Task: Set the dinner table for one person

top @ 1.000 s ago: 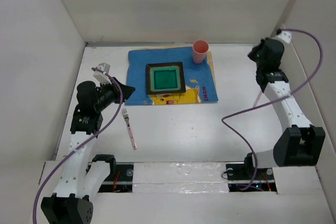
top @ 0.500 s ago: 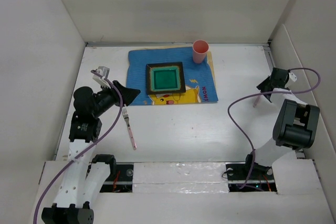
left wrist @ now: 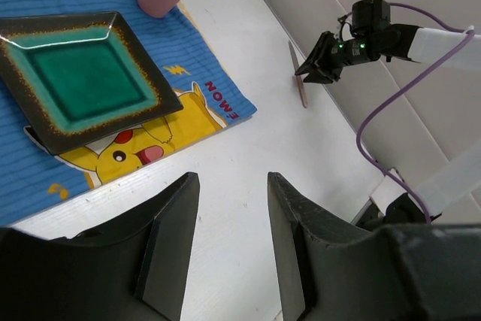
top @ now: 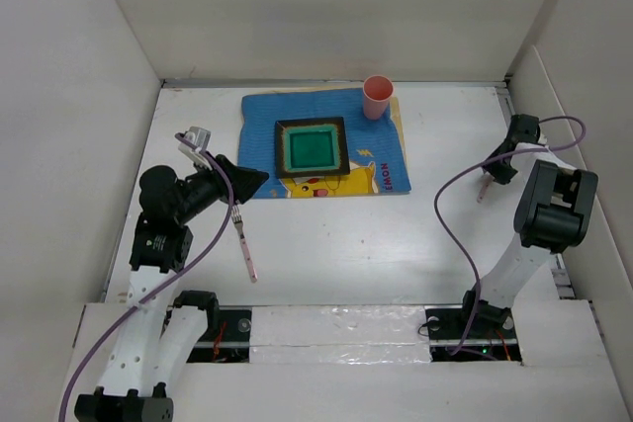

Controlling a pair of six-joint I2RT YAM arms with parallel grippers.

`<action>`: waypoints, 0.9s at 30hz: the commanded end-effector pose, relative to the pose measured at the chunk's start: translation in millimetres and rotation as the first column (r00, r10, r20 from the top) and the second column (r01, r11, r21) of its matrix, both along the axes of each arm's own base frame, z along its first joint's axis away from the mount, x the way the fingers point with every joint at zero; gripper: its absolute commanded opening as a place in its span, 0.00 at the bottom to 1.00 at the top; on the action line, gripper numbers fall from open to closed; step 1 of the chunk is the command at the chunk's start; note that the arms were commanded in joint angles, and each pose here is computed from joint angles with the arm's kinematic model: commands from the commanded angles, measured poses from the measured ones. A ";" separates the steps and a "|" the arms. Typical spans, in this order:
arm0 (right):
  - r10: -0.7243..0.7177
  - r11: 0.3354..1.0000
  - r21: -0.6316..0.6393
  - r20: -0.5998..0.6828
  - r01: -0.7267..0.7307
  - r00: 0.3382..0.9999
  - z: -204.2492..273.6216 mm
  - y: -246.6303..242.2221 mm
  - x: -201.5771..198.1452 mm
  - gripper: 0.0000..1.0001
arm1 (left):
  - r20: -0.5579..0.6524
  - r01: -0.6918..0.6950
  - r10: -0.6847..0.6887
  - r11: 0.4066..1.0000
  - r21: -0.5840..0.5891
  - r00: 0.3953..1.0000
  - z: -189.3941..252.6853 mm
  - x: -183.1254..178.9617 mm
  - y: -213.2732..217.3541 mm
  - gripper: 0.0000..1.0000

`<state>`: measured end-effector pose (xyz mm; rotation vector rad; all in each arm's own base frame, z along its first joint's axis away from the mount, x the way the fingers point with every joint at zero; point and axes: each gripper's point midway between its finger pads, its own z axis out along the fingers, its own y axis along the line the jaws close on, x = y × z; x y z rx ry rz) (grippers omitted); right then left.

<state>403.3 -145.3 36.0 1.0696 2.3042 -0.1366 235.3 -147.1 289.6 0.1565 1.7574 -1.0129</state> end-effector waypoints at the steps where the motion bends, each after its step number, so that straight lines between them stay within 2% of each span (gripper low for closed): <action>1: 0.026 0.999 0.040 -0.050 -0.024 0.998 2.1 4.9 -5.6 0.41 | 0.086 0.033 -0.032 0.999 -0.002 0.996 21.4 -8.0 -4.5 0.39; 6: 0.001 0.998 0.066 -0.099 0.006 0.995 0.0 10.3 -21.2 0.39 | 0.105 0.037 -0.036 0.999 -0.007 0.994 27.1 -11.3 -4.8 0.39; 9: 0.022 0.998 0.056 -0.137 -0.014 0.990 -1.6 18.0 -23.8 0.32 | 0.115 0.041 -0.039 0.999 -0.007 0.993 30.5 -14.1 -6.2 0.39; 11: 0.067 0.996 0.063 -0.159 -0.058 0.985 -4.2 32.1 -22.7 0.23 | 0.112 0.044 -0.043 0.999 -0.002 0.993 29.3 -15.3 -7.5 0.39; 15: 0.126 0.991 0.056 -0.201 -0.117 0.971 -6.7 46.6 -25.2 0.16 | 0.120 0.050 -0.049 0.999 -0.002 0.991 30.9 -18.2 -8.9 0.39; 16: 0.137 0.990 0.067 -0.193 -0.126 0.972 -6.9 49.2 -25.0 0.10 | 0.120 0.050 -0.049 0.999 -0.002 0.991 30.9 -18.2 -8.9 0.39; 18: 0.159 0.987 0.065 -0.177 -0.149 0.971 -3.5 54.6 -25.3 0.07 | 0.123 0.053 -0.052 0.999 -0.001 0.991 30.9 -19.1 -9.1 0.39; 19: 0.168 0.985 0.073 -0.171 -0.157 0.971 -5.0 57.0 -26.8 0.00 | 0.125 0.051 -0.051 0.999 -0.001 0.991 30.9 -19.0 -8.9 0.39; 23: 0.192 0.981 0.015 -0.101 -0.191 0.976 8.9 63.7 -24.0 0.00 | 0.121 0.044 -0.043 0.999 0.001 0.992 28.9 -18.4 -8.0 0.39; 24: 0.207 0.978 -0.022 -0.050 -0.208 0.977 28.0 68.6 -20.4 0.00 | 0.123 0.039 -0.039 0.999 0.003 0.992 29.2 -17.5 -7.5 0.39; 27: 0.258 0.964 -0.062 0.014 -0.257 0.966 46.3 84.3 -20.0 0.00 | 0.120 0.028 -0.029 1.000 0.004 0.992 28.8 -14.5 -6.4 0.39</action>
